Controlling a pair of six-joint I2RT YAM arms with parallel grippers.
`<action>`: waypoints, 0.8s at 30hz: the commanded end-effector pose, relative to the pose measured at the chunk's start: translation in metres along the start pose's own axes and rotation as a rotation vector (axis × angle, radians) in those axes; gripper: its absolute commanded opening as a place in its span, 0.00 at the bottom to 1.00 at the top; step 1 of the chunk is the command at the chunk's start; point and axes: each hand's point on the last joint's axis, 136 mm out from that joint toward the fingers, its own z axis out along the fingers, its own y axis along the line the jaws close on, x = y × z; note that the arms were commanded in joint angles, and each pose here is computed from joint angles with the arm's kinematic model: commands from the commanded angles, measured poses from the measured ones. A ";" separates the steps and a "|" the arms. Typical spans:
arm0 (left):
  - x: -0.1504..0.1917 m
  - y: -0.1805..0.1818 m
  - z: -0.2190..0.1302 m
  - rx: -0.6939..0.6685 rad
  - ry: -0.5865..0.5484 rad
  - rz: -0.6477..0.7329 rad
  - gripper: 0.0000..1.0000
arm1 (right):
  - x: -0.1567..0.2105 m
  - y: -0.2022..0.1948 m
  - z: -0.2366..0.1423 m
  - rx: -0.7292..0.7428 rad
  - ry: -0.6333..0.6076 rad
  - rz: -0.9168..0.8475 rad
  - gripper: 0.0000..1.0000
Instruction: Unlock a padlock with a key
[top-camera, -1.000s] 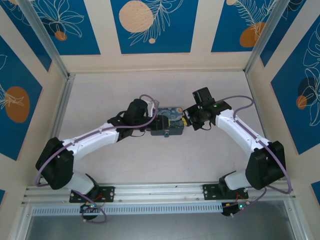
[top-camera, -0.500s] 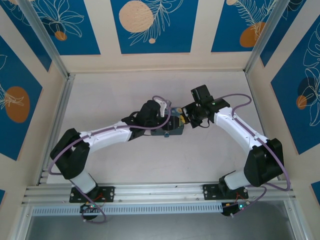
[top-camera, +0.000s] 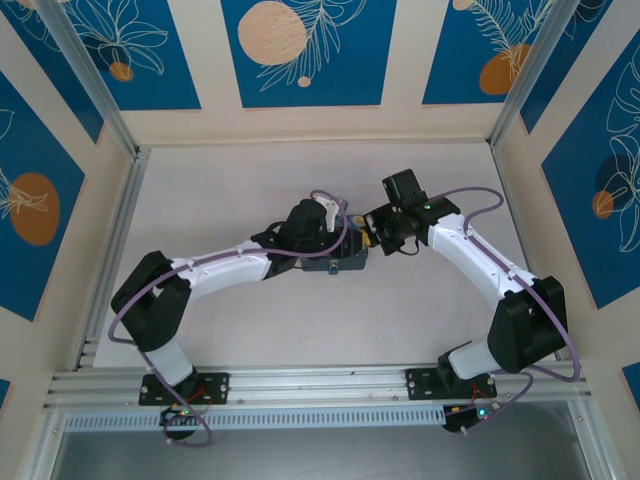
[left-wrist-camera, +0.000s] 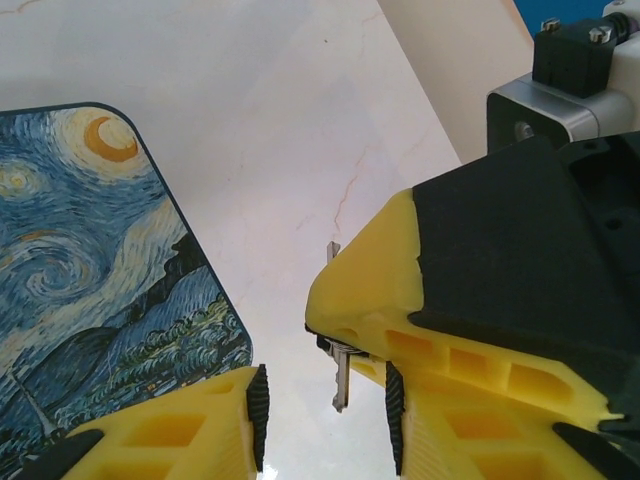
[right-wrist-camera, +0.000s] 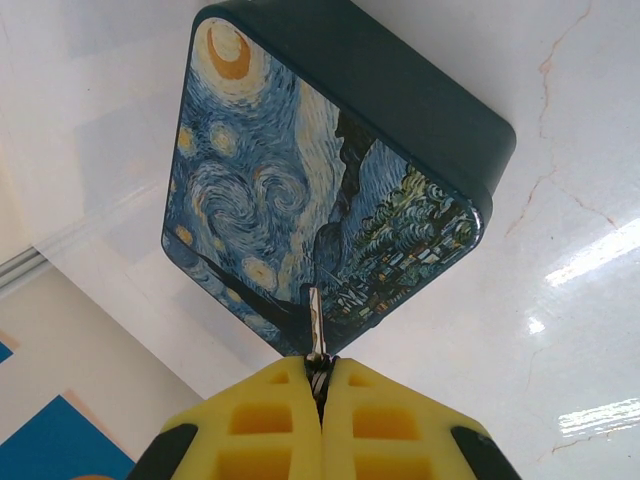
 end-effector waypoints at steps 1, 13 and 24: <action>-0.010 -0.012 0.004 0.022 -0.038 0.024 0.37 | 0.007 0.001 0.001 0.002 0.037 0.014 0.00; -0.010 -0.009 0.011 0.016 -0.035 0.021 0.27 | 0.006 -0.001 0.000 0.003 0.036 0.012 0.00; -0.011 -0.006 0.015 0.002 -0.043 0.021 0.08 | 0.005 -0.005 -0.002 0.006 0.032 0.011 0.00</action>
